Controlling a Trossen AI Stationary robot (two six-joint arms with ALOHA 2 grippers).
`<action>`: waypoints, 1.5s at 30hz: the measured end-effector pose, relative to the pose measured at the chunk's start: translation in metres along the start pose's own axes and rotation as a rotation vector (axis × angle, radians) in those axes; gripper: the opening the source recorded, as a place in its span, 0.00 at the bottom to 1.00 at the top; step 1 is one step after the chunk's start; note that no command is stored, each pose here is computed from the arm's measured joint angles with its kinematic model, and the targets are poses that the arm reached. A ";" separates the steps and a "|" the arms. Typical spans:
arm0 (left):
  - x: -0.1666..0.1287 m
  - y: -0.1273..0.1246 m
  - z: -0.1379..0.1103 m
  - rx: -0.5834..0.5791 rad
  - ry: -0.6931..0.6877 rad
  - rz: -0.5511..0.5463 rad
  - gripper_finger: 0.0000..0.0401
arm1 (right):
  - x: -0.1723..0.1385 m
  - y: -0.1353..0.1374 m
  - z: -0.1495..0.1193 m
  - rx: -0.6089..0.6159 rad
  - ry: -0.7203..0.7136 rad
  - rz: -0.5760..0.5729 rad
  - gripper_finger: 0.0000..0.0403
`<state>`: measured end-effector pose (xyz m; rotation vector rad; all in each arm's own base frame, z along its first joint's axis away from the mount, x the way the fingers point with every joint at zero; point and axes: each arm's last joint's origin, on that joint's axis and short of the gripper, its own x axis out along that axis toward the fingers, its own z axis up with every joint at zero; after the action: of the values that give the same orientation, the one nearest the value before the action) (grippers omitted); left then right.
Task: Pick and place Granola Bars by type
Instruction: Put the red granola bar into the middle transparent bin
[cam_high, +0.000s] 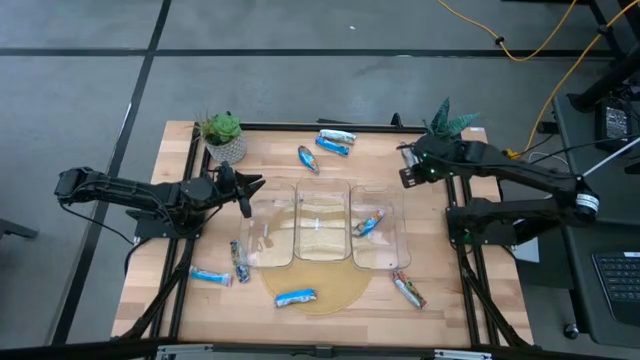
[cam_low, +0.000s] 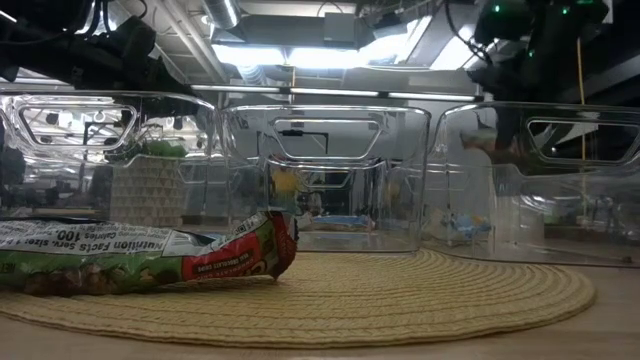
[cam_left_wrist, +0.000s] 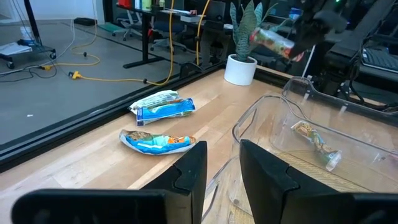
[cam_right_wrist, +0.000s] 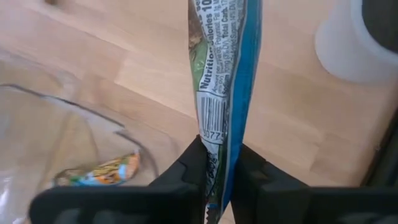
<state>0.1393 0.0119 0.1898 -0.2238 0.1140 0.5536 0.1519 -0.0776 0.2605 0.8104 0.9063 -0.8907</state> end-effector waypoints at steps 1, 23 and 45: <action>0.000 0.000 0.000 0.000 0.000 0.000 0.22 | -0.003 0.002 0.001 -0.016 -0.007 0.010 0.11; 0.000 0.000 0.000 -0.005 0.000 -0.001 0.22 | -0.060 0.048 0.016 -0.344 -0.210 0.289 0.12; 0.000 0.000 0.000 -0.005 0.000 -0.001 0.22 | -0.111 0.126 0.079 -0.746 -0.297 0.448 0.12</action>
<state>0.1393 0.0119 0.1898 -0.2288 0.1121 0.5531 0.2518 -0.0641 0.4166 0.2011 0.6762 -0.2236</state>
